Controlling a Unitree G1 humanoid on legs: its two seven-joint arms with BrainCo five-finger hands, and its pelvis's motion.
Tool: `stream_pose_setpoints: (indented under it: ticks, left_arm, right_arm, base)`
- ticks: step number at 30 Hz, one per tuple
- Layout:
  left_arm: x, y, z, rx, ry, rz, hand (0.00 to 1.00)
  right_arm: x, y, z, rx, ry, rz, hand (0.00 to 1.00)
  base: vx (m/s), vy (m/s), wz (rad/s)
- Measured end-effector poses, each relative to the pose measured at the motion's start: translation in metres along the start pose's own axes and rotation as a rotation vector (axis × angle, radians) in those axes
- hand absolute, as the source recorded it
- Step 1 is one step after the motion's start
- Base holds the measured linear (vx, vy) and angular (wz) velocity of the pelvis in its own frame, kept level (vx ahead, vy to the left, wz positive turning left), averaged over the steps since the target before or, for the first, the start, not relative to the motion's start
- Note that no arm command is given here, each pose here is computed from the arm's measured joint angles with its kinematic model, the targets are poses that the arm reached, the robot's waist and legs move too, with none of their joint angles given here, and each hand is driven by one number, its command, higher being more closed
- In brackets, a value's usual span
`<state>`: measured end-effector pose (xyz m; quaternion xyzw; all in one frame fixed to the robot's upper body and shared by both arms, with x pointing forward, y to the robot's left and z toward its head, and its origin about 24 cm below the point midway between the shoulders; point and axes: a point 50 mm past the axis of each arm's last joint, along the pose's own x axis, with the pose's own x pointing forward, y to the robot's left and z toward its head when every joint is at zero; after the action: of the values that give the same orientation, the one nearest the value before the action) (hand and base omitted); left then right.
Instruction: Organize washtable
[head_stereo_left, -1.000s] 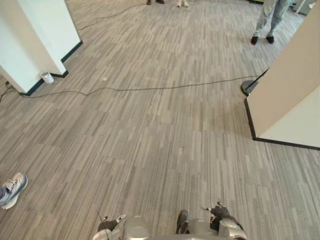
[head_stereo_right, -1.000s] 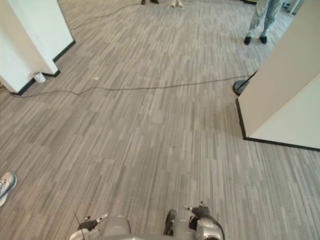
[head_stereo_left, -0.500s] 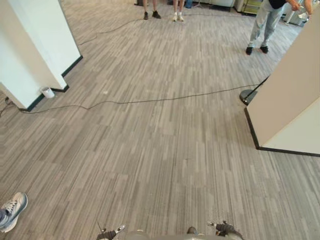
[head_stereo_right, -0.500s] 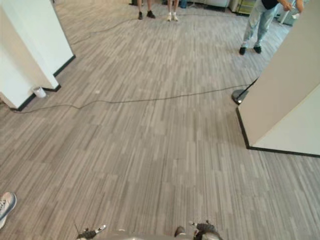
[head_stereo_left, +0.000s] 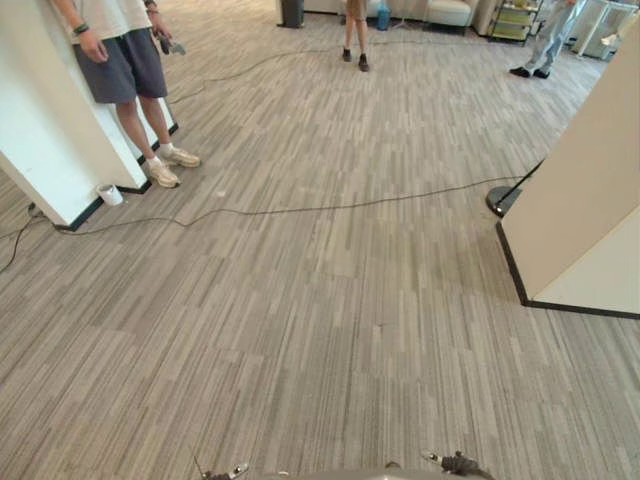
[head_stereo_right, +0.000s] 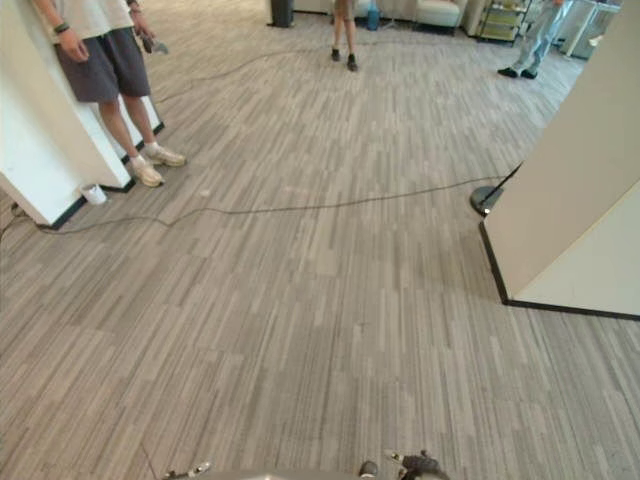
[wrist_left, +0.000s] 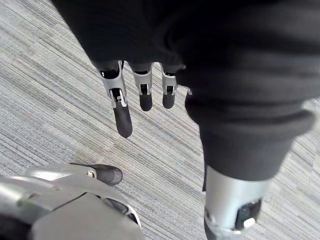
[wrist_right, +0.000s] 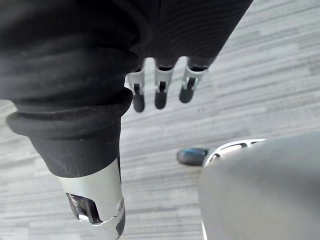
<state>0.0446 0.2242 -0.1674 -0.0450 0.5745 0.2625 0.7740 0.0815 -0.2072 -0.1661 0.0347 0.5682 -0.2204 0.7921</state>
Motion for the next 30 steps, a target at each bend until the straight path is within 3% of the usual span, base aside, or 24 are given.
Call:
stream_pose_setpoints:
  ticks: [9, 21, 25, 30]
  left_arm:
    - [-0.002, -0.013, -0.003, -0.102, 0.004, -0.019, 0.0]
    - [-0.003, -0.022, 0.026, -0.16, -0.103, -0.045, 0.0]
    - [-0.005, -0.028, 0.017, -0.211, -0.071, -0.047, 0.0]
    - [-0.003, -0.021, 0.028, -0.166, -0.106, -0.035, 0.0]
  right_arm:
    - [0.002, 0.002, 0.027, 0.043, -0.078, 0.001, 0.0]
    - [-0.007, 0.034, 0.06, 0.025, -0.216, 0.063, 0.0]
    - [-0.01, 0.038, 0.081, 0.032, -0.282, 0.063, 0.0]
    - [-0.016, 0.064, 0.06, -0.02, -0.246, 0.136, 0.0]
  base:
    - [0.01, -0.031, 0.16]
    - [-0.05, -0.032, -0.05]
    - [0.07, 0.1, -0.47]
    - [0.23, 0.079, -0.28]
